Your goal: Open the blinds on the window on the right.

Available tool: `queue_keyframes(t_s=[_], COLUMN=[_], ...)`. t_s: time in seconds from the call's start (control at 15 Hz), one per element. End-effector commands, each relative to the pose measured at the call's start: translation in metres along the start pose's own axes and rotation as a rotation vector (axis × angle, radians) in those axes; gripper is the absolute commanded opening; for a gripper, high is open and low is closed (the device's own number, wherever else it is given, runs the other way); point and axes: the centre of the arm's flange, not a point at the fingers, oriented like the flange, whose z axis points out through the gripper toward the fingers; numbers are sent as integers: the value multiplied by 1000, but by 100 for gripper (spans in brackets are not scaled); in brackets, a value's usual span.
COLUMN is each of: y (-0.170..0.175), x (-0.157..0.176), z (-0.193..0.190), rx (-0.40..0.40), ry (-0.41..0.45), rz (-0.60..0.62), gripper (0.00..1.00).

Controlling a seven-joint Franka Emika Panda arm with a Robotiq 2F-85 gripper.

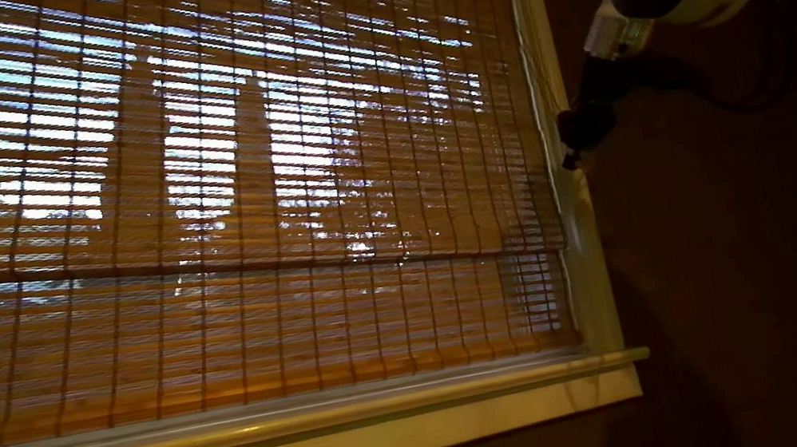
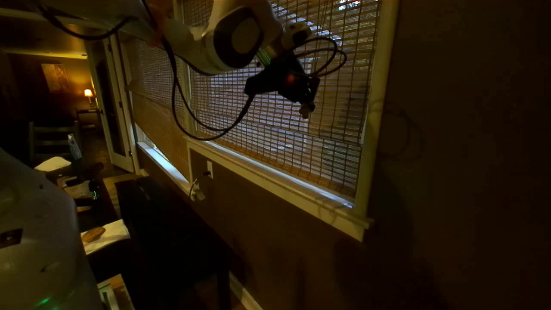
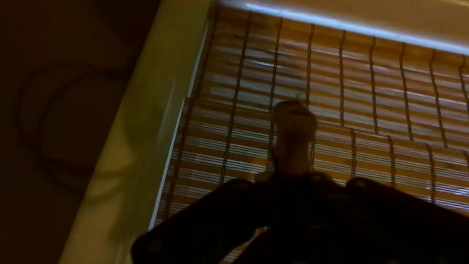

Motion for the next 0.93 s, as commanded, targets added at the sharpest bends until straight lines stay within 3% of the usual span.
queue_keyframes(t_s=[0.0,0.87], y=[0,2], x=[-72,-160], z=[43,95], rx=[5,22], ry=[-120,-256], rz=[20,70], gripper=[4,4])
